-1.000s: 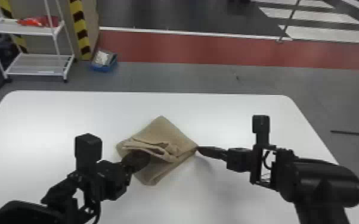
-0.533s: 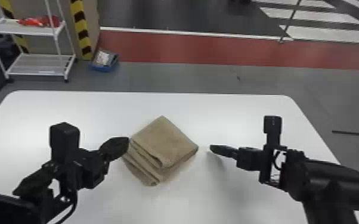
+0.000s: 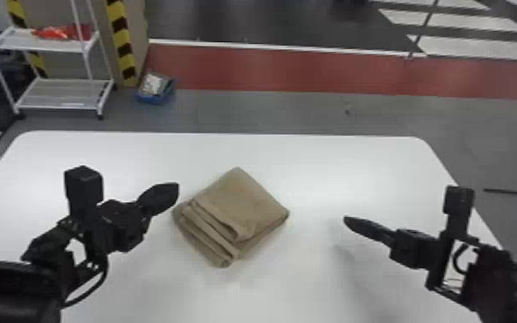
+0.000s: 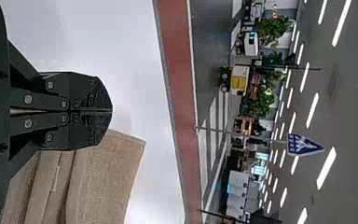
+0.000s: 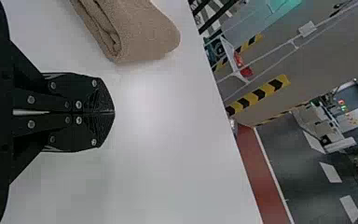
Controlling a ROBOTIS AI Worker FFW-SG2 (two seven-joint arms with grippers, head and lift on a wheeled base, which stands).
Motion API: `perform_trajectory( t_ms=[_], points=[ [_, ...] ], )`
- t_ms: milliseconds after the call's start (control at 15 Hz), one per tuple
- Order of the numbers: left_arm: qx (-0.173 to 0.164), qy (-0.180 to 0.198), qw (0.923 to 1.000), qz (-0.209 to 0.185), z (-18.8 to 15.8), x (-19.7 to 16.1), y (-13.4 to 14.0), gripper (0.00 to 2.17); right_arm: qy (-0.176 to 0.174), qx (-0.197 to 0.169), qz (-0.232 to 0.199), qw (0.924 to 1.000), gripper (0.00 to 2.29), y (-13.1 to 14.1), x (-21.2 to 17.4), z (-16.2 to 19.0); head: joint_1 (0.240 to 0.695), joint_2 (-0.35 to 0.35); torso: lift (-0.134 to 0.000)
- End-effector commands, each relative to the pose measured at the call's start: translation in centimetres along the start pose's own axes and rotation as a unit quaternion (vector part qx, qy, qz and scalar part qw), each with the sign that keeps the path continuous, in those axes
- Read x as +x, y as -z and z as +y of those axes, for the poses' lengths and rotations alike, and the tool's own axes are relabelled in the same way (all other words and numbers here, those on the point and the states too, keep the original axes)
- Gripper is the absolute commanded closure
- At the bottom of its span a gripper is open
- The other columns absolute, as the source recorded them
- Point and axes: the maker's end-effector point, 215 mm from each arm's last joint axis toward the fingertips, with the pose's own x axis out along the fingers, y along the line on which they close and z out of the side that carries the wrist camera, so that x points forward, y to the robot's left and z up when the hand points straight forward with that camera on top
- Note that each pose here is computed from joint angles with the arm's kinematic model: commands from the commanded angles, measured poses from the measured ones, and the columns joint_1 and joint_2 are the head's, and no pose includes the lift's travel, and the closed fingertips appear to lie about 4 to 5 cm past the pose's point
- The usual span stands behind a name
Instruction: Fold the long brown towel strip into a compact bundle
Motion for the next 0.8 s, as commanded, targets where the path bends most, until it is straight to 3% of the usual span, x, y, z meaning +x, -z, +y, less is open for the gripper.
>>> perform_trajectory(
  t_ms=[0,200,333,533,733],
  points=[
    [-0.012,-0.004,0.9998,0.015,1.0,-0.3,2.2,2.00,0.005,0.024,-0.050,0.9985,2.11,-2.0,-4.9,-2.1,0.695,-0.161,-0.107],
    [-0.021,0.000,0.9995,0.025,1.2,-0.4,4.0,2.00,0.009,0.051,-0.118,0.9916,2.11,-4.2,-12.0,-4.5,0.695,-0.206,-0.107],
    [-0.026,0.005,0.9993,0.027,0.5,-0.1,4.8,2.00,0.002,0.066,-0.147,0.9870,2.11,-5.2,-14.2,-4.9,0.695,-0.261,-0.107],
    [-0.018,-0.009,0.9997,-0.014,0.5,0.4,3.8,2.00,-0.014,0.062,-0.141,0.9880,2.11,-5.0,-13.5,-3.3,0.695,-0.304,-0.107],
    [-0.024,-0.017,0.9995,0.006,0.7,0.5,5.3,2.00,-0.030,0.056,-0.133,0.9890,2.11,-4.9,-12.3,-1.8,0.695,-0.285,-0.107]
  ],
)
